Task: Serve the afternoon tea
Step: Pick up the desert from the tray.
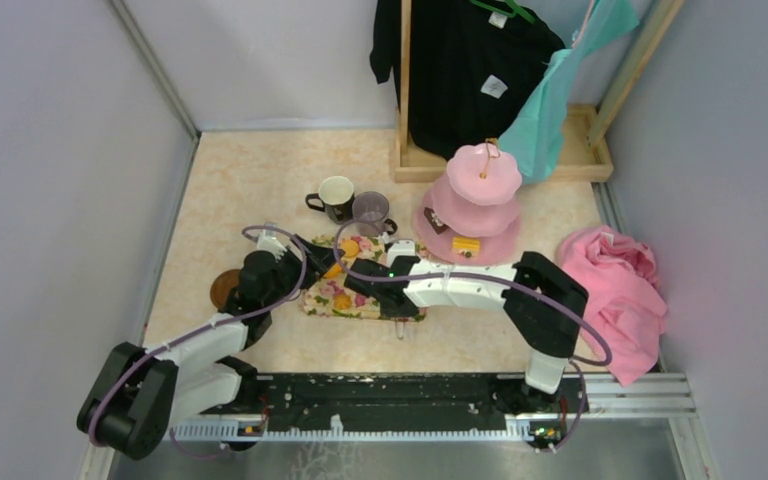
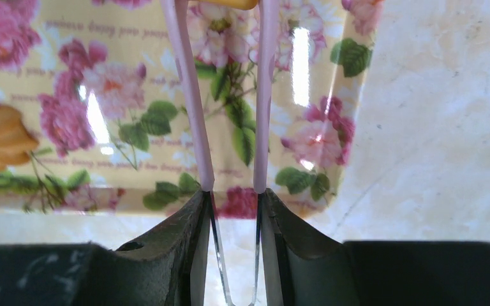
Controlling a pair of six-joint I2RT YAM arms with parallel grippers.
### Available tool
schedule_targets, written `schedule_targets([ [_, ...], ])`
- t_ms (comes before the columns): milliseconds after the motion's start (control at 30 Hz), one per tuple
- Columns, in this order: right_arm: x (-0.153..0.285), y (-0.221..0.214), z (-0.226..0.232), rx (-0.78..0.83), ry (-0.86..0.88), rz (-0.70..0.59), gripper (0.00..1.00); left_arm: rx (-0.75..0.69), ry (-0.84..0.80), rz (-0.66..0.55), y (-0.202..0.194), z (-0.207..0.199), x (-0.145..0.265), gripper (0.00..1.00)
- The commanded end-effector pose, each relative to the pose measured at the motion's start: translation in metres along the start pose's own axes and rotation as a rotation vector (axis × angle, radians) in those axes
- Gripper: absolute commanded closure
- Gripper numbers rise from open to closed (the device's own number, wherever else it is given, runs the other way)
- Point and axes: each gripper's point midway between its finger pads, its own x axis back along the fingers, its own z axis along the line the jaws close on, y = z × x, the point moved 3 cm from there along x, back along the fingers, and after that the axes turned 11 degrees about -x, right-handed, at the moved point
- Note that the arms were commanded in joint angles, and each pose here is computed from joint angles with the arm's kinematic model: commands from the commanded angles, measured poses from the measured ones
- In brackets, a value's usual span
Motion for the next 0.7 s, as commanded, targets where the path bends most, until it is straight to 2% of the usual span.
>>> schedule_targets([
  [0, 0.023, 0.008, -0.020, 0.104, 0.007, -0.061, 1.00, -0.014, -0.023, -0.017, 0.006, -0.006, 0.000, 0.23],
  [500, 0.067, 0.011, -0.051, 0.187, 0.086, -0.146, 1.00, -0.024, 0.001, 0.003, 0.004, -0.002, -0.004, 0.23],
  [667, 0.089, 0.022, -0.062, 0.137, 0.125, -0.181, 1.00, -0.027, 0.008, -0.002, 0.005, -0.002, -0.004, 0.23],
])
